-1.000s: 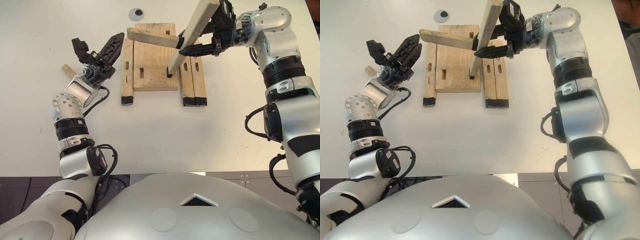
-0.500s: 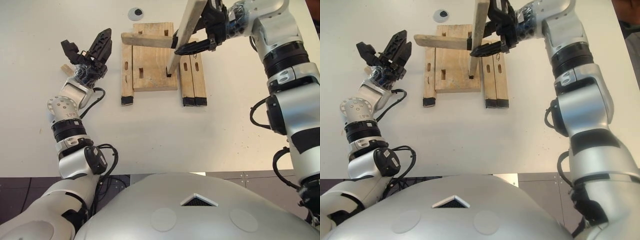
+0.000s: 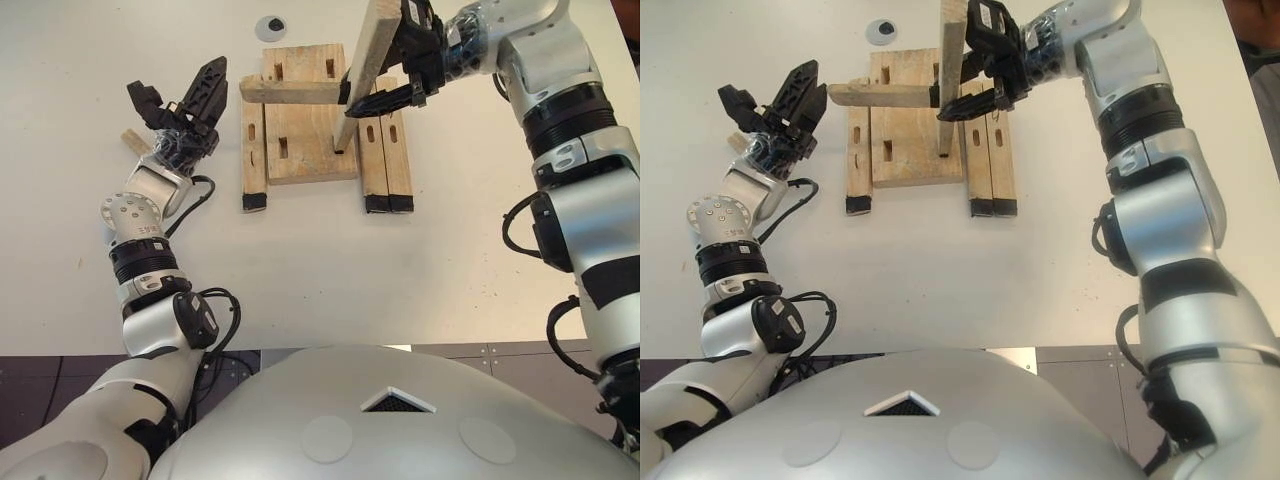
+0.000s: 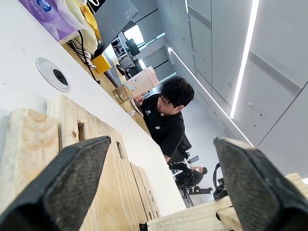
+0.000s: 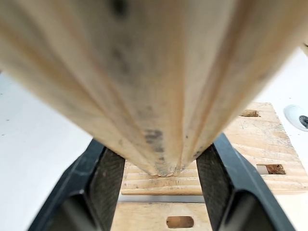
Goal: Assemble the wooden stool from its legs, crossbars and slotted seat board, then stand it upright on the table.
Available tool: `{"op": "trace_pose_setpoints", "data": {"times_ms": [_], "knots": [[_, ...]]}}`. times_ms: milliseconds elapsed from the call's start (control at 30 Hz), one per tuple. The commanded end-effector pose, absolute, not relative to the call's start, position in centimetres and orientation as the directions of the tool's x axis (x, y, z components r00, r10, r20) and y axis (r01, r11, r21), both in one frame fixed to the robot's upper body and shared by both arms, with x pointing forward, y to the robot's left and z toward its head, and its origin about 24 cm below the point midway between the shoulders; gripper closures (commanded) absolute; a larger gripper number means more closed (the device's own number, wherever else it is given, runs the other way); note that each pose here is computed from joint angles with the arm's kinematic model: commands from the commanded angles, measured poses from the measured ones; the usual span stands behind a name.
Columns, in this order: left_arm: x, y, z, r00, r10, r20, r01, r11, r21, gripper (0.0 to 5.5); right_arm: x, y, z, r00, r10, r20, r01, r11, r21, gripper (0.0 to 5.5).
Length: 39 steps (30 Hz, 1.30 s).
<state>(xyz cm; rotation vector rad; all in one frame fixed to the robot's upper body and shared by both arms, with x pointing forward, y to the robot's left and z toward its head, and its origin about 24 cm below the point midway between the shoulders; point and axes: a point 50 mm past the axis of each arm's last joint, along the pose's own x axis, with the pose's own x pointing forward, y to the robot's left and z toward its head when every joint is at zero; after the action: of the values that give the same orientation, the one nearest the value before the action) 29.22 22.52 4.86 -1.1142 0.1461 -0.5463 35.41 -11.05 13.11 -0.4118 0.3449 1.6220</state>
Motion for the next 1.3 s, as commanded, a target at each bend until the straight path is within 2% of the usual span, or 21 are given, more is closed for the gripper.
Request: {"op": "trace_pose_setpoints", "data": {"times_ms": [33, 333, 467, 600, 667, 833, 1000, 1033, 1067, 1100, 1133, 1167, 1233, 1300], "knots": [[29.6, 22.8, 5.2, 0.868, -0.474, 0.145, 0.338, 0.353, -0.873, 1.56, 31.5, -14.5, 6.2, -0.269, 0.755, -0.597, -0.943, -0.082, 0.322, 3.46], [29.9, 22.8, 5.2, 0.858, -0.501, 0.113, 0.331, 0.372, -0.867, 1.56, 28.9, -14.4, 1.3, -0.271, 0.699, -0.662, -0.915, 0.025, 0.402, 3.46], [29.7, 22.5, 5.1, 0.846, -0.523, 0.106, 0.337, 0.369, -0.866, 1.56, 28.2, -14.5, 0.8, -0.266, 0.709, -0.653, -0.917, 0.023, 0.398, 3.46], [29.7, 22.4, 5.2, 0.834, -0.539, 0.114, 0.36, 0.375, -0.854, 1.56, 30.0, -13.7, 3.9, -0.123, 0.761, -0.636, -0.975, 0.027, 0.222, 3.46], [29.6, 22.2, 5.2, 0.832, -0.542, 0.119, 0.366, 0.374, -0.852, 1.56, 31.0, -13.4, 6.0, -0.05, 0.786, -0.616, -0.991, 0.038, 0.129, 2.88], [29.5, 22.5, 5.1, 0.838, -0.532, 0.124, 0.366, 0.377, -0.851, 1.56, 31.8, -13.9, 10.2, 0.035, 0.805, -0.592, -0.999, 0.039, -0.006, 2.17], [29.4, 22.8, 5.1, 0.842, -0.526, 0.124, 0.364, 0.383, -0.849, 1.56, 30.8, -17.3, 11.5, 0.105, 0.766, -0.634, -0.995, 0.083, -0.063, 1.34], [29.3, 22.8, 5.1, 0.842, -0.525, 0.123, 0.364, 0.384, -0.849, 1.56, 30.8, -18.0, 11.7, 0.192, 0.776, -0.601, -0.981, 0.162, -0.105, 1.32], [29.2, 22.9, 5.0, 0.843, -0.523, 0.123, 0.362, 0.385, -0.849, 1.56, 31.2, -18.5, 12.0, 0.351, 0.775, -0.526, -0.936, 0.306, -0.174, 1.32], [29.1, 22.9, 5.0, 0.844, -0.522, 0.123, 0.362, 0.385, -0.849, 1.56, 31.4, -19.0, 12.2, 0.46, 0.755, -0.467, -0.887, 0.411, -0.209, 1.32], [29.0, 23.0, 4.9, 0.845, -0.52, 0.121, 0.359, 0.385, -0.85, 1.56, 31.5, -19.2, 12.0, 0.584, 0.704, -0.405, -0.804, 0.571, -0.166, 1.32], [28.8, 23.0, 4.9, 0.847, -0.517, 0.12, 0.356, 0.386, -0.851, 1.56, 31.3, -19.2, 11.6, 0.654, 0.652, -0.384, -0.729, 0.679, -0.087, 1.32], [28.6, 23.2, 4.8, 0.85, -0.514, 0.116, 0.351, 0.387, -0.853, 1.56, 30.7, -18.8, 10.3, 0.735, 0.559, -0.383, -0.592, 0.805, 0.039, 1.32], [28.5, 23.2, 4.7, 0.852, -0.511, 0.111, 0.345, 0.389, -0.854, 1.56, 29.9, -18.1, 9.2, 0.793, 0.471, -0.386, -0.465, 0.878, 0.116, 1.32]]}}
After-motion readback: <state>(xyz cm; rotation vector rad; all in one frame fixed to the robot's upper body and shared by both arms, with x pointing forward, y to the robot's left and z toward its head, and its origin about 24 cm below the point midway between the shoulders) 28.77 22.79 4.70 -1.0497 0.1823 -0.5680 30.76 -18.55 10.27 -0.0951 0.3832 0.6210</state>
